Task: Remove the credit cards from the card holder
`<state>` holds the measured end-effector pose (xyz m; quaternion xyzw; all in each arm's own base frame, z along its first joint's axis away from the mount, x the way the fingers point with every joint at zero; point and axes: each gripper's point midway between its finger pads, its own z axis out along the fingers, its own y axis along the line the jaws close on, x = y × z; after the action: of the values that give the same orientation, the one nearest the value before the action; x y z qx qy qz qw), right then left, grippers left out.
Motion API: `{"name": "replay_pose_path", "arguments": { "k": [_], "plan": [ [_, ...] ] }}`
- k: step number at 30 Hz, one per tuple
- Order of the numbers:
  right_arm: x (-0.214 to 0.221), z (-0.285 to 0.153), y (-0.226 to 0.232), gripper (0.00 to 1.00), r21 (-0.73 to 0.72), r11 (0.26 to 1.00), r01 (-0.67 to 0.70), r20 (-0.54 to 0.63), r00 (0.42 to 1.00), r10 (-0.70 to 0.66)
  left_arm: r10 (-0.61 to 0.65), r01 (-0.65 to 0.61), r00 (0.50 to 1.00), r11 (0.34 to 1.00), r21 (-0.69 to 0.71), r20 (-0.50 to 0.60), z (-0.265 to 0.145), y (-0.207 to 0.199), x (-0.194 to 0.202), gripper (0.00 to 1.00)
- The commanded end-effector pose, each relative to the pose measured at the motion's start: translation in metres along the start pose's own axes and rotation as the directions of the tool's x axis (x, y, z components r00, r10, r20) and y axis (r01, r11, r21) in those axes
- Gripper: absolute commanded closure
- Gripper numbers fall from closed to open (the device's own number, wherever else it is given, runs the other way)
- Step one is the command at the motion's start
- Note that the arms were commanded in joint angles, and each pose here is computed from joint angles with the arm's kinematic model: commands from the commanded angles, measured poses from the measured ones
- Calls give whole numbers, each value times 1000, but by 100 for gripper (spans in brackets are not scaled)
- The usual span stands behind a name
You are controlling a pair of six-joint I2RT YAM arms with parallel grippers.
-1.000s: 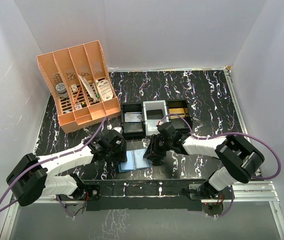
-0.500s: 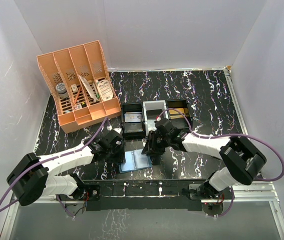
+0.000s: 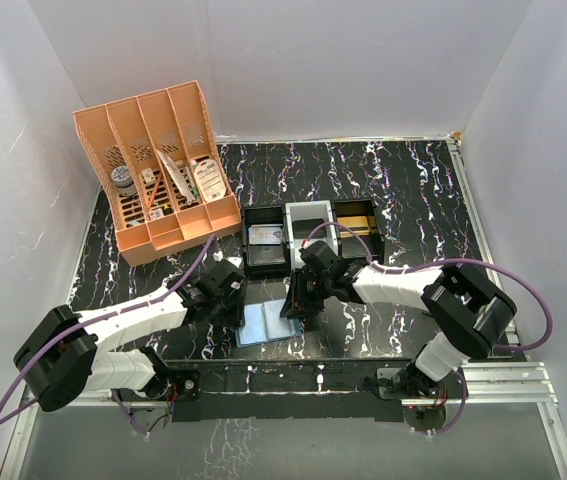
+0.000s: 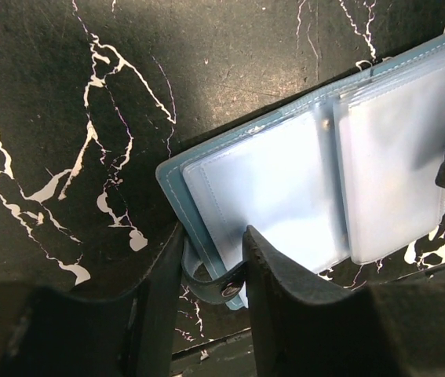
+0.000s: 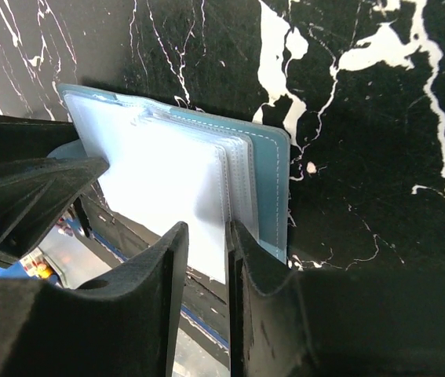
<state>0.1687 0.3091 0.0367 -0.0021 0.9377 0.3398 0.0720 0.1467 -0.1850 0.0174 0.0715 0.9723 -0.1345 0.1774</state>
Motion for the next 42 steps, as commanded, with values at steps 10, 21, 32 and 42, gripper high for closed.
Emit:
{"name": "replay_pose_path", "arguments": {
  "k": [10,21,32,42],
  "plan": [
    [-19,-14,47,83,-112,992,60,72,996,-52,-4,5,1000,999,39,-25,-1,-9,2,69],
    [-21,-26,58,91,-138,988,63,83,995,-51,-6,7,1000,999,48,-14,-4,-13,-2,71],
    [-20,-24,54,86,-110,992,58,70,996,-50,-2,2,1000,999,51,-12,-6,-16,-6,71],
    [-19,-18,28,84,-20,1000,9,99,995,-7,-32,32,998,999,-2,55,-26,-8,-20,62]
  ]
}}
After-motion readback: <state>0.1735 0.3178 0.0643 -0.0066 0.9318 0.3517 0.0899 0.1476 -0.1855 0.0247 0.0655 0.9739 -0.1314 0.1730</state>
